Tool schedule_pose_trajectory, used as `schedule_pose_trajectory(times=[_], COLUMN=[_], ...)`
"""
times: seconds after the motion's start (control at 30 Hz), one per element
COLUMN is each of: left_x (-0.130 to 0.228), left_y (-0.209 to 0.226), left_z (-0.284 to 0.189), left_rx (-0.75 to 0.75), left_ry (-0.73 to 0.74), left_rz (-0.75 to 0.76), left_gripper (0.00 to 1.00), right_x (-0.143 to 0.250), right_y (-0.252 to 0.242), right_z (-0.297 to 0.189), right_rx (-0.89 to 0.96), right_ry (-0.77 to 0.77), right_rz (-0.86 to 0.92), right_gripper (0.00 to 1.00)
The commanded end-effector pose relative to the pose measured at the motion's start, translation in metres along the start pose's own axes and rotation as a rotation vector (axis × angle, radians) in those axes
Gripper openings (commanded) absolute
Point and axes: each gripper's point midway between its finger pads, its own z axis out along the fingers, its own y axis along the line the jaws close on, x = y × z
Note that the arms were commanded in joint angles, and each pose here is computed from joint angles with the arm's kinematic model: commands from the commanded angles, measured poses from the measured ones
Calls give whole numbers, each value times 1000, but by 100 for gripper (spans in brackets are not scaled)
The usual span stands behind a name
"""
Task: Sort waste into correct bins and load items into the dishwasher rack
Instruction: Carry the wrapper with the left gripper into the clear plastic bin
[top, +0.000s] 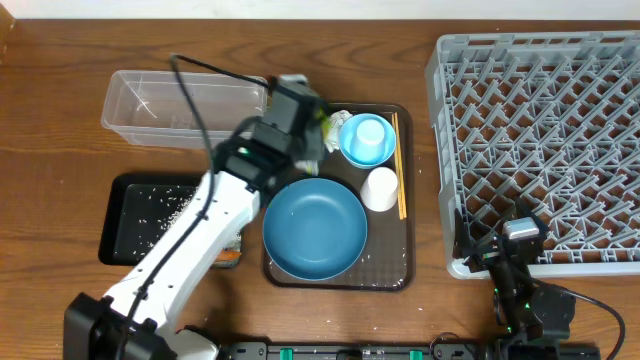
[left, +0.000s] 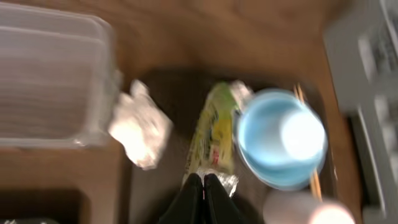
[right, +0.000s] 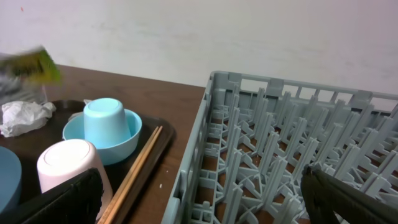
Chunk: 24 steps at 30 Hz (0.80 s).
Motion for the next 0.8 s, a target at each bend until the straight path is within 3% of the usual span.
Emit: schedule_pose_trajectory(times=[0.0, 0.33, 0.57, 0.63, 0.73, 0.77], left_x=[-26, -89, -88, -86, -84, -84], left_y=[30, 103, 137, 142, 145, 145], left_z=[-3, -6, 9, 14, 17, 17], left_rx=[-69, -131, -194, -206, -213, -212], left_ry=[-81, -280, -269, -260, -252, -251], left_rz=[-153, -364, -408, -414, -416, -416], left_gripper=[6, 6, 7, 24, 62, 67], right_x=[1, 1, 1, 1, 1, 1], right_y=[-3, -3, -3, -3, -3, -3], right_z=[0, 0, 0, 0, 0, 0], right_rx=[12, 12, 12, 12, 12, 12], right_ry=[0, 0, 0, 0, 0, 0], right_rz=[12, 12, 12, 12, 12, 12], right_gripper=[99, 99, 99, 99, 99, 99])
